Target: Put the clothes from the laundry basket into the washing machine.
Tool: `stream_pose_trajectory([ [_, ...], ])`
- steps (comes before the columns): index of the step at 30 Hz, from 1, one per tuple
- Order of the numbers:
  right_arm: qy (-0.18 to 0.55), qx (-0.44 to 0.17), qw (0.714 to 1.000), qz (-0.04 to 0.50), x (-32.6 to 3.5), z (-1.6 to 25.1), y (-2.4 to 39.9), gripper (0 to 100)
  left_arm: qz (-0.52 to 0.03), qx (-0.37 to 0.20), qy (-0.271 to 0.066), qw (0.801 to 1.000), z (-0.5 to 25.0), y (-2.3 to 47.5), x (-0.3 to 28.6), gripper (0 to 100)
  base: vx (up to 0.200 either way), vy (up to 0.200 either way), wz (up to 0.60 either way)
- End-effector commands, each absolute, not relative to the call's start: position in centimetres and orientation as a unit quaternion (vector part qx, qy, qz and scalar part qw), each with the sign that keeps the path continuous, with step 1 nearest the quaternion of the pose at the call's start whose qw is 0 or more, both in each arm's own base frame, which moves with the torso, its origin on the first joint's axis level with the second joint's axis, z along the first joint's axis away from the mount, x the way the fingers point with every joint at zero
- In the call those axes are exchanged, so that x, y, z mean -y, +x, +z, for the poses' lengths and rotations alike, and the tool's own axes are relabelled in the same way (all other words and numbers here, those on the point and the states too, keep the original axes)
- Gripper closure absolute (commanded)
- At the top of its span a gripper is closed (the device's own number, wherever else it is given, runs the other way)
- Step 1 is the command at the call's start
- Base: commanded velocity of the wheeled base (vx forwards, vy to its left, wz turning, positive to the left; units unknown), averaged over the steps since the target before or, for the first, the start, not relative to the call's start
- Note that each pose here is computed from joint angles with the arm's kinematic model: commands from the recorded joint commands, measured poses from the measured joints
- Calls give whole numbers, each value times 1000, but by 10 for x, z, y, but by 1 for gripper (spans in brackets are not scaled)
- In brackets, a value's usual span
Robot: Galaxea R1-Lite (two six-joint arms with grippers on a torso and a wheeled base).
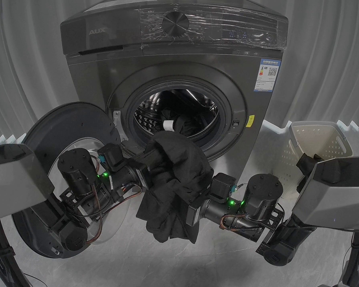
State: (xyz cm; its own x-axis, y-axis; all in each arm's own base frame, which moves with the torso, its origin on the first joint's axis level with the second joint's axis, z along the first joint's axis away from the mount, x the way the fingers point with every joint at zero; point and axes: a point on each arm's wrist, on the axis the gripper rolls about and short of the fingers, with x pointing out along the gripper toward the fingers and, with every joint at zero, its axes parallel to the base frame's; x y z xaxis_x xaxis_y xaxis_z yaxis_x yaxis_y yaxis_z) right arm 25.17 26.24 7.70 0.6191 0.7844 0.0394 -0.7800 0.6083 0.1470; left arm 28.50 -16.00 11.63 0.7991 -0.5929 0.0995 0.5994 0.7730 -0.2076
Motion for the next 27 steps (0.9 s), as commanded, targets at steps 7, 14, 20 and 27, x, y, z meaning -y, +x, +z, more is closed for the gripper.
stream_pose_trajectory([
  [7, 80, -3, 901, 426, -253, 87, 254, 100, -307, -38, -101, 946, 83, 290, 159, 0, 0, 0, 0],
  [14, 84, 12, 922, 379, -232, 91, 280, 100, -297, -53, -100, 948, 77, 290, 151, 0, 0, 0, 0],
  [20, 89, 29, 935, 342, -213, 95, 303, 100, -301, -64, -85, 948, 71, 285, 150, 0, 0, 0, 0],
  [27, 91, 40, 935, 340, -219, 94, 313, 100, -317, -78, -71, 942, 68, 272, 152, 0, 0, 0, 0],
])
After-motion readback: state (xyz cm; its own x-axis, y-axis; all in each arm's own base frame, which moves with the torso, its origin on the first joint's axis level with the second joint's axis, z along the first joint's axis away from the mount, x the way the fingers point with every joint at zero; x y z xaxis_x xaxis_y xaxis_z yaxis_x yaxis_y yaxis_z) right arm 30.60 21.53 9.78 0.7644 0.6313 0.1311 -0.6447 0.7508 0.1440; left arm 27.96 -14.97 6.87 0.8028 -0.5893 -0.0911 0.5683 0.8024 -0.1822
